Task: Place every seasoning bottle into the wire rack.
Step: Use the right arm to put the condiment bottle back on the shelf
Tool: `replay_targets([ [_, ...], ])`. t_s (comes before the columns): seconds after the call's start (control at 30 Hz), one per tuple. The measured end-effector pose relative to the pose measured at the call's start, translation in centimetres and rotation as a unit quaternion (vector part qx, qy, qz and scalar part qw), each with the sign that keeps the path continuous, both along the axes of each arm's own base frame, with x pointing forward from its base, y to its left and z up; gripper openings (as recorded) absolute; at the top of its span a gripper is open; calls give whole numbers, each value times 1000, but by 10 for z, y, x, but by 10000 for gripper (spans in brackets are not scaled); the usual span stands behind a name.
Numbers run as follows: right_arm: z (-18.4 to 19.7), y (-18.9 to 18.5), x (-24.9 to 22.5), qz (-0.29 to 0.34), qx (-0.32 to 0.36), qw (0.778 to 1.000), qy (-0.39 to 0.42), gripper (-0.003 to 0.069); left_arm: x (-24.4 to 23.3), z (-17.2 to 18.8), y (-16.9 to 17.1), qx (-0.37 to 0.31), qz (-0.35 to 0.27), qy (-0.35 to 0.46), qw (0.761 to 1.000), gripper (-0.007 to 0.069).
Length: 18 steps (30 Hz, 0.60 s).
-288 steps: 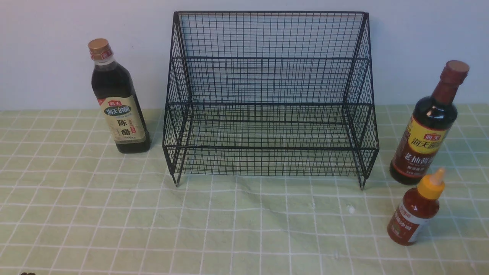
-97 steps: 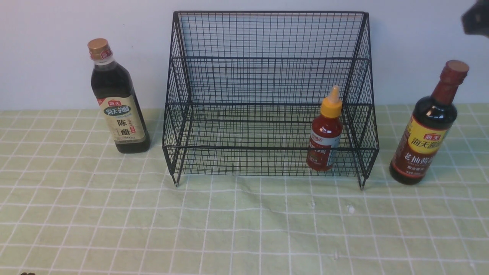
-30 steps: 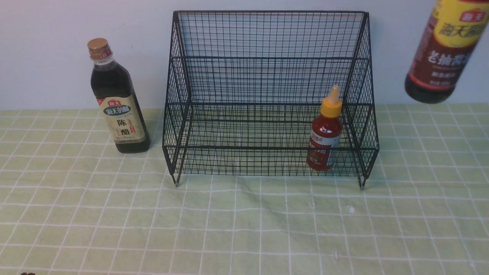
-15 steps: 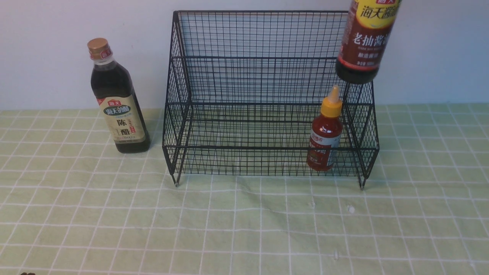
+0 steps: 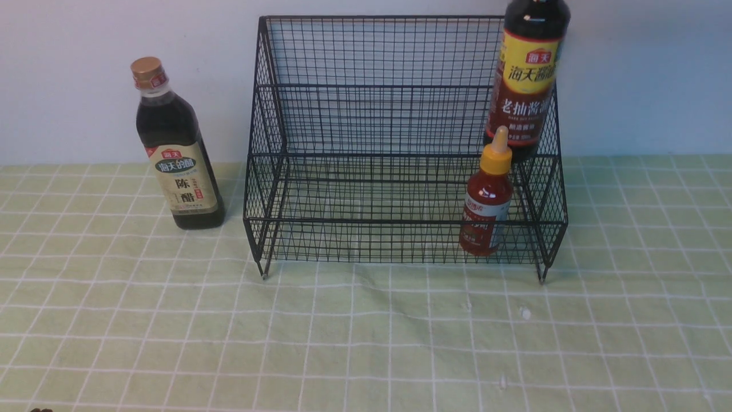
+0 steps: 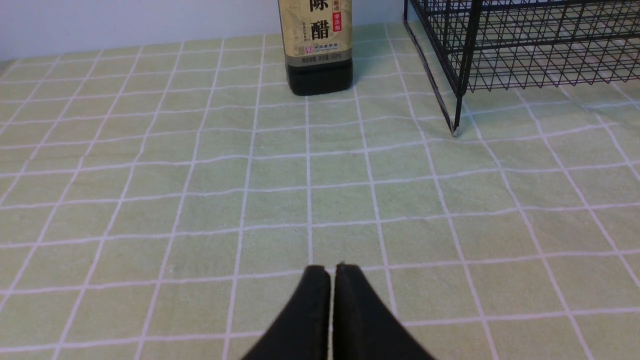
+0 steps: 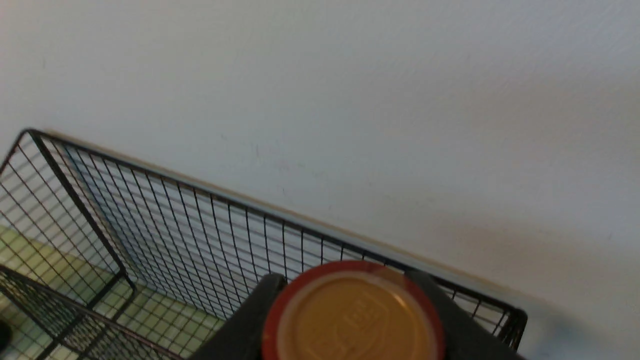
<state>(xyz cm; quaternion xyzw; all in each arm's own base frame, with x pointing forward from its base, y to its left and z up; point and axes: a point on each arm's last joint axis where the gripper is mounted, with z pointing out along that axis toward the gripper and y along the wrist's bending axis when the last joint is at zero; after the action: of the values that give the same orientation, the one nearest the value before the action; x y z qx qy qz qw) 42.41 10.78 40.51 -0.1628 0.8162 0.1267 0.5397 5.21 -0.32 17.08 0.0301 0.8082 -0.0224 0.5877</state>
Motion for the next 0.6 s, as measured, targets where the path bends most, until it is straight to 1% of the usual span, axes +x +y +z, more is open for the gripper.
replay_targets([
  [0.13, -20, 2, 3, 17, -29, 998, 56, 273, 0, 0, 0, 0, 0, 0, 1000, -6],
  [0.4, -51, 2, 7, 34, -77, 987, 134, 272, 0, 0, 0, 0, 0, 0, 1000, -6],
  [0.6, -52, 3, 8, 36, -73, 986, 142, 272, 0, 0, 0, 0, 0, 0, 1000, -6],
])
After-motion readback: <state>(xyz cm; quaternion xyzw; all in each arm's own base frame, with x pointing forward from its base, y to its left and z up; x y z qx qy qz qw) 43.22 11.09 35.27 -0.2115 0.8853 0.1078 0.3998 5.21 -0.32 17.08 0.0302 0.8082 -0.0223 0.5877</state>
